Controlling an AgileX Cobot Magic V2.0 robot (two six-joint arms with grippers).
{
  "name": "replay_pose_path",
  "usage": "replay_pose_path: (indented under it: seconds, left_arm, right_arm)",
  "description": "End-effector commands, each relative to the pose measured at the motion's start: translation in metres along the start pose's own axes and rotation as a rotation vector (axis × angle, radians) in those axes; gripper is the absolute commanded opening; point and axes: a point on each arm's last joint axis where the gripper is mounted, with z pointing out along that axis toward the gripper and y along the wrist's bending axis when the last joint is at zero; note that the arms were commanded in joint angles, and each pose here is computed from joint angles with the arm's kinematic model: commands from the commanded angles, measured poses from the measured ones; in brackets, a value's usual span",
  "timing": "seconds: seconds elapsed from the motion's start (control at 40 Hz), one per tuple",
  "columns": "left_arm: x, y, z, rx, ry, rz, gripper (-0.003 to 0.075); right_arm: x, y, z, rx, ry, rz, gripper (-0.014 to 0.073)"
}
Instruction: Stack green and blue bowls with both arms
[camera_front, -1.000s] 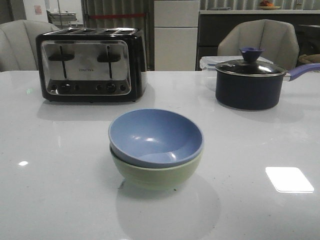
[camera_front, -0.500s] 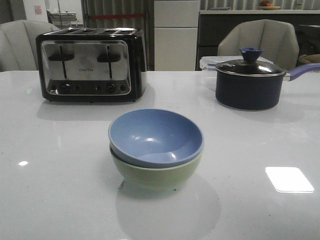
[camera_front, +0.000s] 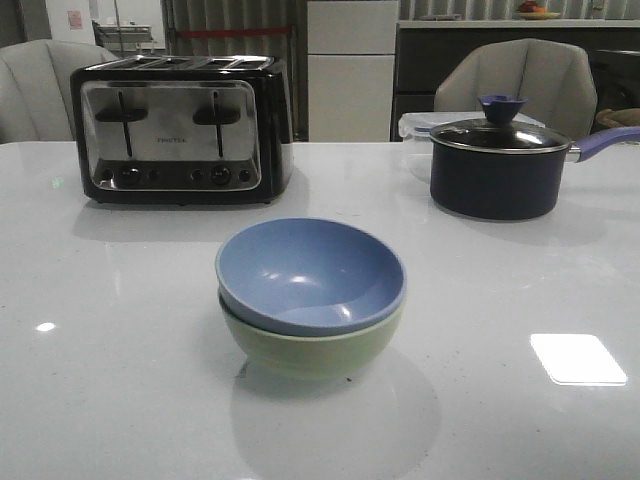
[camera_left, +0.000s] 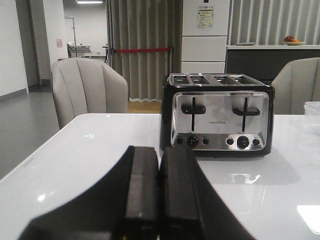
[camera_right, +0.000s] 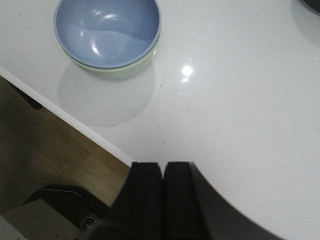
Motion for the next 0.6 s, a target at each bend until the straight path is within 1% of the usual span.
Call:
replay_pose_path:
  seconds: [0.0, 0.57]
  left_arm:
    - [-0.0079, 0.0002, -0.0023, -0.003, -0.105, -0.011, 0.0093]
    - [-0.0063, 0.0002, -0.0020, -0.003, -0.087, -0.011, 0.0093]
  right_arm:
    - [-0.0131, -0.0005, -0.0067, 0.009, -0.100, -0.003, 0.0058]
    - [-0.0131, -0.0005, -0.0067, 0.009, -0.100, -0.003, 0.0058]
